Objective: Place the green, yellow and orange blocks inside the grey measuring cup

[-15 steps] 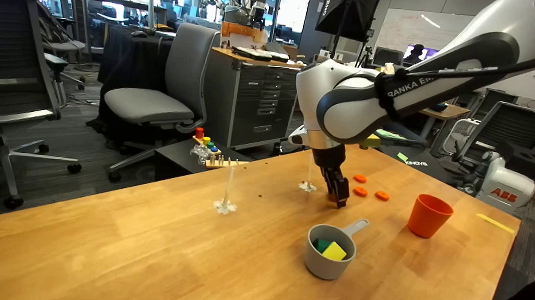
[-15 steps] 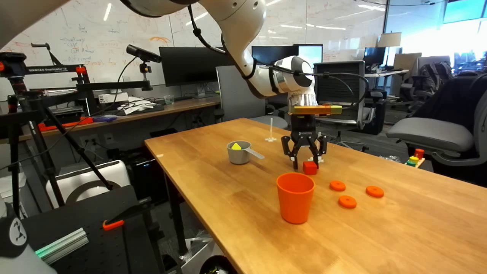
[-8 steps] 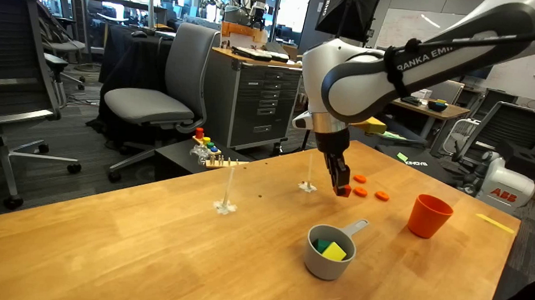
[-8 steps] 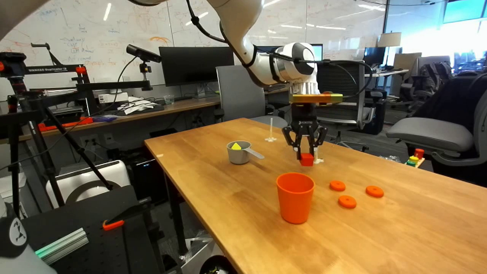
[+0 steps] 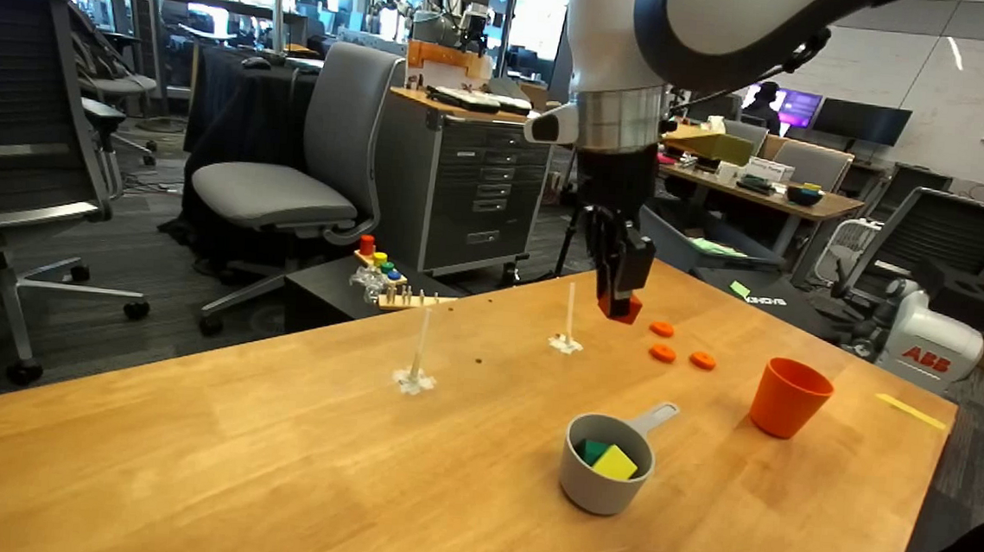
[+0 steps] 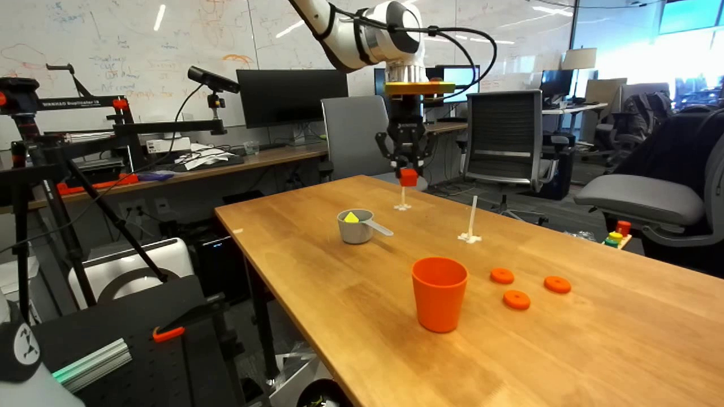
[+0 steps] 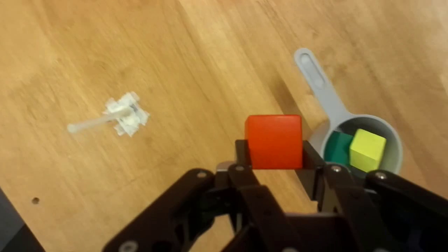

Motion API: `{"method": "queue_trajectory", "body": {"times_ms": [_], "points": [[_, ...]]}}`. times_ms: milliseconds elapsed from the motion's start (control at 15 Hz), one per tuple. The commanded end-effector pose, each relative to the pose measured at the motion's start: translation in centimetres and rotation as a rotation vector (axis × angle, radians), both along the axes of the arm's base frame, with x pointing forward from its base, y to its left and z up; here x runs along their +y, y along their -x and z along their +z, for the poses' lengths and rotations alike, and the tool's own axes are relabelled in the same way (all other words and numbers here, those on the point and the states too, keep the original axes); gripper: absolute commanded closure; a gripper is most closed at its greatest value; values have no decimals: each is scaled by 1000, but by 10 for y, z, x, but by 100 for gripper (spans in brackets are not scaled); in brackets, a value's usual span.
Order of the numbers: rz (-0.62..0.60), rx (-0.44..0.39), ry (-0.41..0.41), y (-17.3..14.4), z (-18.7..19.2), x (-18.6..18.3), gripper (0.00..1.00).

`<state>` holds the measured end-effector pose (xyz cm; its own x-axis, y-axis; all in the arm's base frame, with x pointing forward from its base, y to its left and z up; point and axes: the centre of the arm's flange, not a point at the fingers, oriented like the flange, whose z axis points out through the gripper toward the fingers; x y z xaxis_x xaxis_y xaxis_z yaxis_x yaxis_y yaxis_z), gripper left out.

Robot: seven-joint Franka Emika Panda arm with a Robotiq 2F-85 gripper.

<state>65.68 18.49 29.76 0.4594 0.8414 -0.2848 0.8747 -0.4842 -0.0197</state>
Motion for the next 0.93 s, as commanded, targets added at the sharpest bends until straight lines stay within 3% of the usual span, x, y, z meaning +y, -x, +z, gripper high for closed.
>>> {"method": "queue_trajectory", "body": {"times_ms": [0,333,733,800,867], "points": [[1,47,-79,52,-2,29,88],[-25,146,-143,81,-48,46,88],[-37,155,-153,86,-78,41,88],[-39,150,-147,86,-77,41,38],[-41,142,-134,85,-75,40,37]]}}
